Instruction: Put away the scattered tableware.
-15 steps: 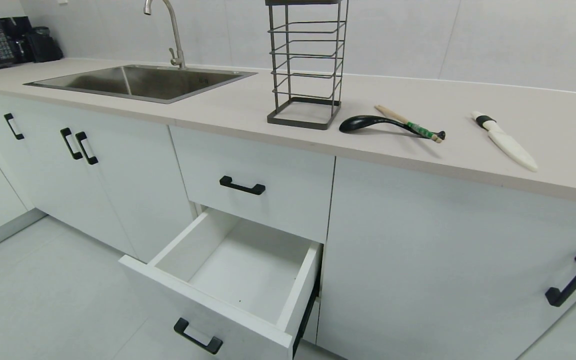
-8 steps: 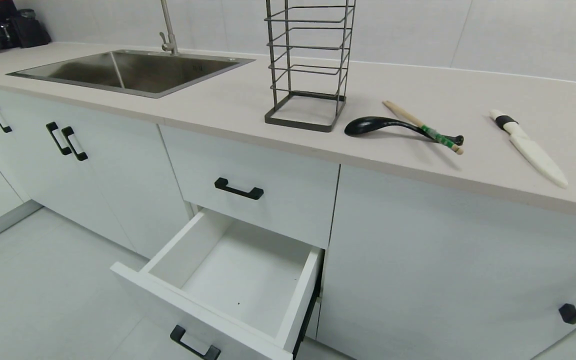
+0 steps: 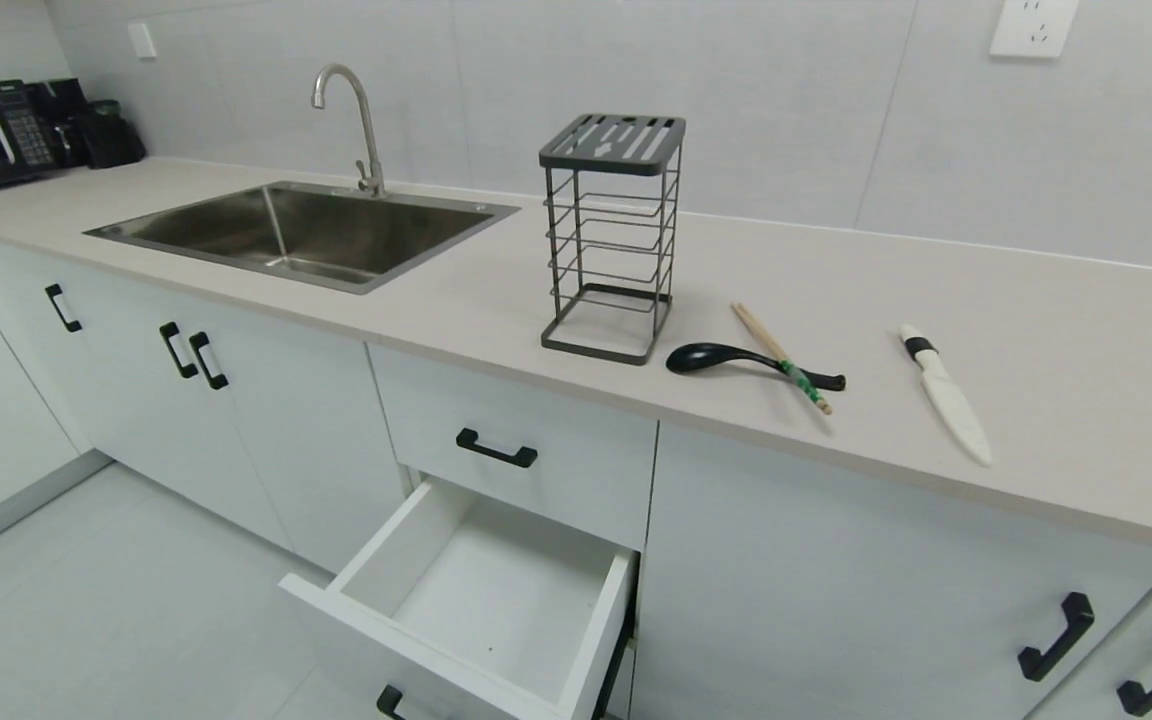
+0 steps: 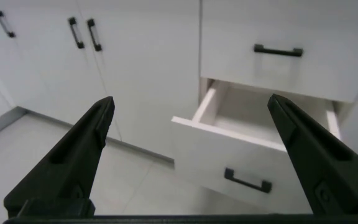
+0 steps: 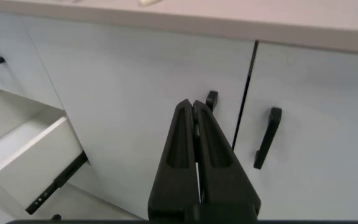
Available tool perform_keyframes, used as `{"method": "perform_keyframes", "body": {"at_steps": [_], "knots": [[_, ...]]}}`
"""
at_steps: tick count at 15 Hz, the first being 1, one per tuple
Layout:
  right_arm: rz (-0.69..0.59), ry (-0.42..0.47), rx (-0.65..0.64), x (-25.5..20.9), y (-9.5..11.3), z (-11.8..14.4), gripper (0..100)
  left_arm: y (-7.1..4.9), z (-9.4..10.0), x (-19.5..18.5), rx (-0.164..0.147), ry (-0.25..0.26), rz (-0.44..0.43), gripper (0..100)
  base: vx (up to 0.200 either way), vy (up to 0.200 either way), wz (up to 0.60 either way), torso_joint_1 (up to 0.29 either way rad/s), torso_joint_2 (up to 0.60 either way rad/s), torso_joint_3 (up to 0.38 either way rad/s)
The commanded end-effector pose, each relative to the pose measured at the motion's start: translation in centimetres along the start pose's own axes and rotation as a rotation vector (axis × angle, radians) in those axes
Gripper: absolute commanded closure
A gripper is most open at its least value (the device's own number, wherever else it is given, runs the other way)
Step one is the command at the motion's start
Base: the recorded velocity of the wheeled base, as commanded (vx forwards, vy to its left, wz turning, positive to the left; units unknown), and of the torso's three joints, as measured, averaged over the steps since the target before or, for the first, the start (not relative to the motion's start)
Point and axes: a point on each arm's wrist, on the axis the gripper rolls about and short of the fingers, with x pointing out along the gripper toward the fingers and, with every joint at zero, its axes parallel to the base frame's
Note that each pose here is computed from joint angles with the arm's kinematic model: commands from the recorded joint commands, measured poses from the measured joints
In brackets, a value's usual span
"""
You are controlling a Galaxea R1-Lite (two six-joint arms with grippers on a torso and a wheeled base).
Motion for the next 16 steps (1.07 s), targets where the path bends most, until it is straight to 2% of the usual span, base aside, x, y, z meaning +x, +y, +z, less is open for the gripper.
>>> {"method": "perform_keyframes", "body": {"at_steps": [1,6,7,8,9,16], "knots": [[0.0,0.0,0.0,0.0,0.0,0.0,100,-0.01,0.07,0.01,-0.002,-0.006,-0.008,0,0.0,0.0,0.0,0.051,-0.48,-0.222],[0.0,0.0,0.0,0.0,0.0,0.0,100,-0.02,0.09,0.01,-0.007,-0.007,-0.015,0,0.0,0.0,0.0,0.331,-0.49,-0.231],[0.0,0.0,0.0,0.0,0.0,0.0,100,-0.02,0.07,0.01,-0.024,-0.006,-0.015,0,0.0,0.0,0.0,0.203,-0.3,-0.139],[0.0,0.0,0.0,0.0,0.0,0.0,100,-0.02,0.07,0.01,-0.041,-0.006,-0.013,0,0.0,0.0,0.0,0.105,-0.18,-0.085],[0.0,0.0,0.0,0.0,0.0,0.0,100,-0.02,0.06,0.01,-0.044,-0.004,-0.013,0,0.0,0.0,0.0,0.056,-0.08,-0.041],[0.0,0.002,-0.002,0.01,0.0,0.01,100,-0.03,0.06,0.01,-0.044,-0.004,-0.016,0,0.0,0.0,0.0,0.116,-0.22,-0.103]]}}
